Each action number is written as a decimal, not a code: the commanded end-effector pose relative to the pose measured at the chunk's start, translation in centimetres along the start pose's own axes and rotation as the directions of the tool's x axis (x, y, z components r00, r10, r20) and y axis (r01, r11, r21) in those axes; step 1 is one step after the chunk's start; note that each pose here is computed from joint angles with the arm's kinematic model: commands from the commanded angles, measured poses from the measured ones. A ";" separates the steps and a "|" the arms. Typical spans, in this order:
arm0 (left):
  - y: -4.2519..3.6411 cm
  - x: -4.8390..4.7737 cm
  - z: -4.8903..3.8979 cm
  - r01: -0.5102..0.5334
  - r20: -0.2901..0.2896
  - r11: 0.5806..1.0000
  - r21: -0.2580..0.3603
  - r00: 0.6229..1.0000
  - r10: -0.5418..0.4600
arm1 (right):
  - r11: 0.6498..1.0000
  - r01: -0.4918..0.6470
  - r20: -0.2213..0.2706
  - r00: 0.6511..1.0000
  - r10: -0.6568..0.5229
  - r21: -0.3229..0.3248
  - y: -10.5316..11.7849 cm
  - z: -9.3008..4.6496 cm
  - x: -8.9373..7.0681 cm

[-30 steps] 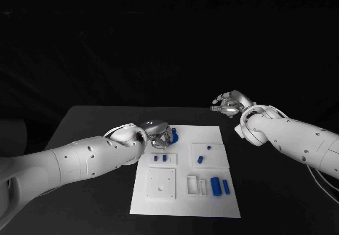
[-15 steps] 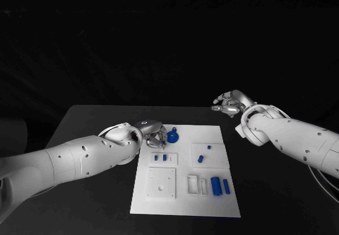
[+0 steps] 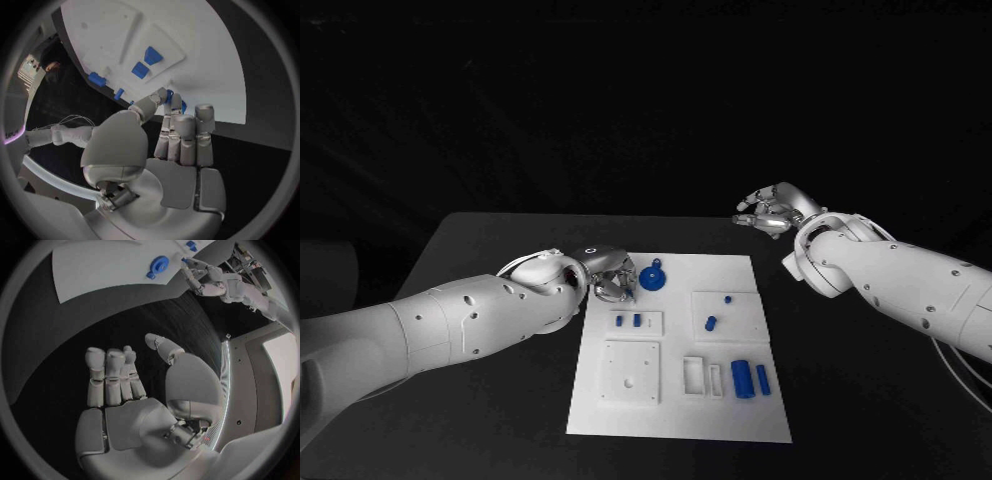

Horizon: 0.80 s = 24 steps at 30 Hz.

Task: Assemble the parts on the task board

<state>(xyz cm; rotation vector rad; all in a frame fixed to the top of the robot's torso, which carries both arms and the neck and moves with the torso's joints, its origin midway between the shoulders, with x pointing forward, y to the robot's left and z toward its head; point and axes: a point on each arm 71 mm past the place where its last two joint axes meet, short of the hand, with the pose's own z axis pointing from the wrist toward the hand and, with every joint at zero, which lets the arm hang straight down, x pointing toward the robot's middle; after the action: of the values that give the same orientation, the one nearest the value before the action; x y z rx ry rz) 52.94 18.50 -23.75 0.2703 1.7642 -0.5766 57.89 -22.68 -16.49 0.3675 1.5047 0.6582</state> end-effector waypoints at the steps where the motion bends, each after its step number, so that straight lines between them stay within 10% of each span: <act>1: -0.10 0.24 0.03 0.000 -0.033 1.000 0.002 0.999 0.000 | 1.000 0.009 -0.011 1.000 -0.009 -0.011 0.1 0.0 0.1; 24: -0.35 0.49 0.22 -0.004 -0.044 1.000 0.010 0.999 0.004 | 1.000 0.012 -0.010 1.000 -0.012 -0.011 0.1 0.0 0.0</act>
<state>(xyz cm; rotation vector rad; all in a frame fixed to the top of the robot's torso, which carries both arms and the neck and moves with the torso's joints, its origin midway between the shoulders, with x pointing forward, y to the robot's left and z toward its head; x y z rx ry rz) 52.88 18.25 -24.10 0.2833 1.7972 -0.5753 57.89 -22.67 -16.49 0.3658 1.5049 0.6576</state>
